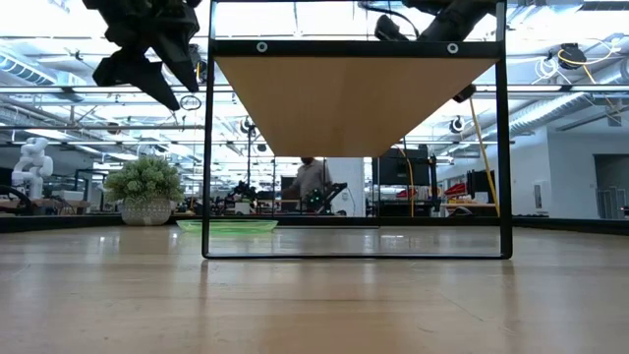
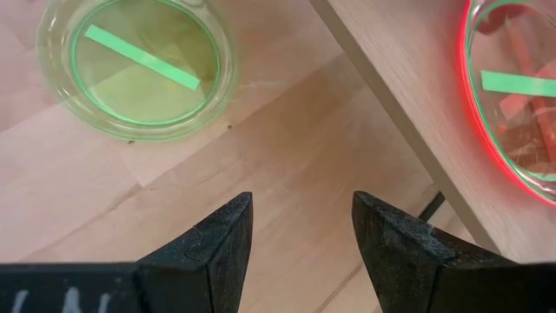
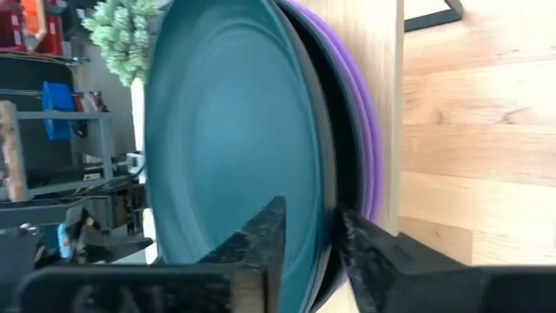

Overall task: Place and stack plates onto a shelf
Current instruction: Stack the dark green plate on top of the other dark green plate on the shelf, then stack the green plate on top of the other green plate on the shelf

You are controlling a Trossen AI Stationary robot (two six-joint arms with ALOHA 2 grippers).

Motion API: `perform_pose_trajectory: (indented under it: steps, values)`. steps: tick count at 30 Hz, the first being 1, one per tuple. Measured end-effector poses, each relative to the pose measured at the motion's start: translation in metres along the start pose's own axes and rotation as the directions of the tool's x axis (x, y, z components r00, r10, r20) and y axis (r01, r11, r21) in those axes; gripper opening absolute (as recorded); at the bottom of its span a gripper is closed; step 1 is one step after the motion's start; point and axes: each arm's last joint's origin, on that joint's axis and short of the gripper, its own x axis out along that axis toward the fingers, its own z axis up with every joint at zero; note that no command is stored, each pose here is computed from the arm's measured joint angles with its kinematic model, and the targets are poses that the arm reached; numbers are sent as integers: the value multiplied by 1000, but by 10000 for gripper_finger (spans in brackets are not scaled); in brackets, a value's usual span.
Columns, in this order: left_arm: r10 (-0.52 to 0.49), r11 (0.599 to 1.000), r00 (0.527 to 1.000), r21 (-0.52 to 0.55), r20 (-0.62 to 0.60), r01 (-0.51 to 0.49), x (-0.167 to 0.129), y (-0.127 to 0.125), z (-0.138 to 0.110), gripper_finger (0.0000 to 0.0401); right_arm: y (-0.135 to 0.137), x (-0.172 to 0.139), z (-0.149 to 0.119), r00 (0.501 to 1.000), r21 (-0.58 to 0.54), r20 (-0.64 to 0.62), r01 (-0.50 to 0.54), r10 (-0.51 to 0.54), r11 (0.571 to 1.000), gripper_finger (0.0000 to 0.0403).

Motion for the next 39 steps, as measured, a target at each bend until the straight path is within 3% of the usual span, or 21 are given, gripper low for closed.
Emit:
perform_pose_trajectory:
  steps: [8,14,20,31,35,39]
  values:
    - [5,1000,1000,1,-2,-5,0,1,0,202,-2,-20,-1,999,12,31,-25,25,1000,146]
    - [0,1000,1000,16,-23,0,0,1,-1,202,-7,-42,-4,999,9,39,-37,37,999,152]
    - [28,999,997,18,-70,-27,1,7,1,202,-6,-62,-8,992,-102,49,-108,114,989,152]
    - [59,971,984,-221,-165,-95,10,47,42,202,-3,-81,-33,981,-349,7,-177,192,920,153]
    - [53,949,985,-299,-166,-102,20,71,55,202,-2,-81,-42,981,-409,-20,-185,194,894,153]
    - [29,924,969,-362,-245,-120,33,102,54,202,-1,-81,-45,982,-451,5,-168,190,877,153]
